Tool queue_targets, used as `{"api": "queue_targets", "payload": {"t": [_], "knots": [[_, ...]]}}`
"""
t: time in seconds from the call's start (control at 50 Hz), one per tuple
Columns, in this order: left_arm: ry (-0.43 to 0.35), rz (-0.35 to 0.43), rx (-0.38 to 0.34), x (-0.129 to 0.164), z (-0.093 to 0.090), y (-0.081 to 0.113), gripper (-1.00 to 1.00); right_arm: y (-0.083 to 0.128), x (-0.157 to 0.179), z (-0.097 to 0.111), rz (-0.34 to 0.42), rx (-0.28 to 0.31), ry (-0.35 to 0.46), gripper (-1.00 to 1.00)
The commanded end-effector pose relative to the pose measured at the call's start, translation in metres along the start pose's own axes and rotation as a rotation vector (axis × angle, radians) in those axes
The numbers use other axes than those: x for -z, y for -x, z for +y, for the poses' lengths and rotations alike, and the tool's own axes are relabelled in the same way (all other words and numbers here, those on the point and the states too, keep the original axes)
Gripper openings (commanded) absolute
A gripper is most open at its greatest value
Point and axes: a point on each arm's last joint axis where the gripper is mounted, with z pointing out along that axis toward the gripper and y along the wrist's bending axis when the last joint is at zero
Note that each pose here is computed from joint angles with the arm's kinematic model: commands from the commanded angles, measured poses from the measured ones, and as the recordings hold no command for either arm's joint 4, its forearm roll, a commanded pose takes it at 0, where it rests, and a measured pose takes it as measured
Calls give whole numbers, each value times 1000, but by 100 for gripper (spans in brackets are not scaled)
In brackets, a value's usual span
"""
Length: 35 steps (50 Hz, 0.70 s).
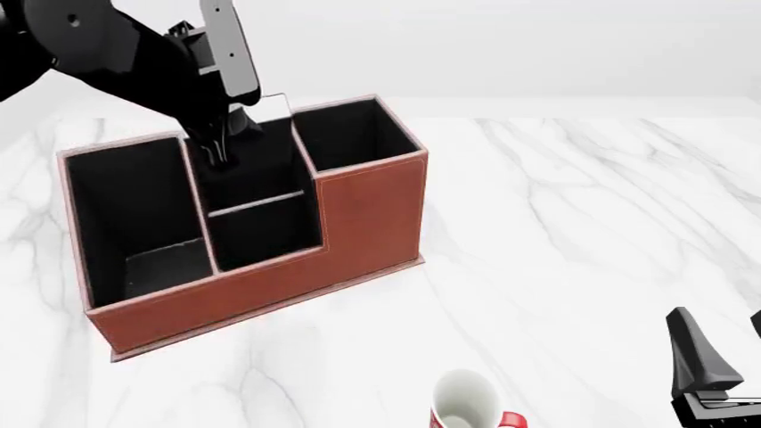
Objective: Pick up the book and place it in the front compartment of the caddy.
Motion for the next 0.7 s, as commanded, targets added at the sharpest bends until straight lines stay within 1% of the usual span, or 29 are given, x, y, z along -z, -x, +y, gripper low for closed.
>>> {"api": "queue_targets", "payload": {"t": [0.02,0.1,0.14,0.16,0.18,0.44,0.58,0.7], "knots": [[22,1,-35,-10,0,-5,-100,0,0,0,0,-1,0,100],[17,12,-38,-14,-1,-9,-100,0,0,0,0,-1,0,100],[22,-12,-20,-9,-2,-1,-100,0,0,0,0,-1,0,100],[24,8,-29,-15,0,-9,-100,0,0,0,0,-1,0,100],[22,12,-36,-17,-1,-11,-100,0,0,0,0,-1,0,100],[17,21,-19,-25,-3,-15,-100,0,0,0,0,-1,0,100],[15,37,-22,-33,-5,-23,-100,0,0,0,0,-1,0,100],[12,36,-12,-35,-5,-22,-100,0,0,0,0,-1,0,100]]}}
